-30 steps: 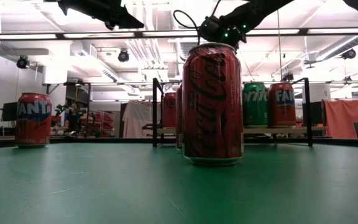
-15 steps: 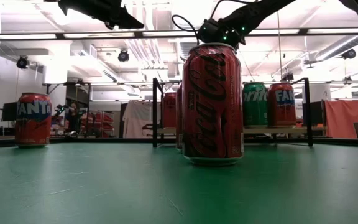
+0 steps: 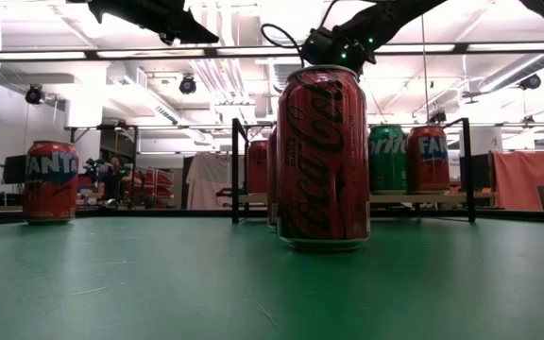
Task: Place canned beverage on shelf
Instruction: Put the red soda can on the shelf aligned with the other red soda can
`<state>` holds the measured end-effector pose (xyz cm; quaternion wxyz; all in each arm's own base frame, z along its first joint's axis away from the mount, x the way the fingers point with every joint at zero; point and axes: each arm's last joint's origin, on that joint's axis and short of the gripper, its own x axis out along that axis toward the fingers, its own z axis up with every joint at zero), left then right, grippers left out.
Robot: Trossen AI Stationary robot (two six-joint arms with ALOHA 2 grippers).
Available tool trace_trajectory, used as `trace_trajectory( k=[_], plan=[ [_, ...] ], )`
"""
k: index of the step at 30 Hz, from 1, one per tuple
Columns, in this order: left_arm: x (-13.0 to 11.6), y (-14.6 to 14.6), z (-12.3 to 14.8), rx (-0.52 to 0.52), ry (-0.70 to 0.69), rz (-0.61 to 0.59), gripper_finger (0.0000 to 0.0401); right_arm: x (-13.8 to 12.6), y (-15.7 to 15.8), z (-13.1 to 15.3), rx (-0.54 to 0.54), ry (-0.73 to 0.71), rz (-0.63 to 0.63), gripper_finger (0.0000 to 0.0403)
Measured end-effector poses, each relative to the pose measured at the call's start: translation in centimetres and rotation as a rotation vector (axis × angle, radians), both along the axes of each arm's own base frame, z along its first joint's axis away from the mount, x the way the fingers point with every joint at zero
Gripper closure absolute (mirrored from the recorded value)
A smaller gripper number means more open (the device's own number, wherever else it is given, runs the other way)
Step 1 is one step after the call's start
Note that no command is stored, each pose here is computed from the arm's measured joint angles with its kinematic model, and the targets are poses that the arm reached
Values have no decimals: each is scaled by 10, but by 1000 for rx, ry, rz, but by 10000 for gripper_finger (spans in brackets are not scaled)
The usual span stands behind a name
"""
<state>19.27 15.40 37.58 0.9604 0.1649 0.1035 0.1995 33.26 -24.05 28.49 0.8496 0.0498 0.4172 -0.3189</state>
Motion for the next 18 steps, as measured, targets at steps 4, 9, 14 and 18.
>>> trace_trajectory(
  k=[4, 9, 14, 18],
  plan=[
    [0, 0, 0, 0, 0, 0, 401, -1, 0, 0, -7, 3, -8, 394],
    [0, 0, 0, 0, 1, 0, 401, -1, 0, 1, -7, 5, -8, 394],
    [0, 0, 0, -2, 0, 0, 401, -6, 4, 10, -13, -4, -8, 394],
    [0, 0, 0, -6, 0, 1, 401, -13, 10, 25, -30, -39, -10, 394]
  ],
)
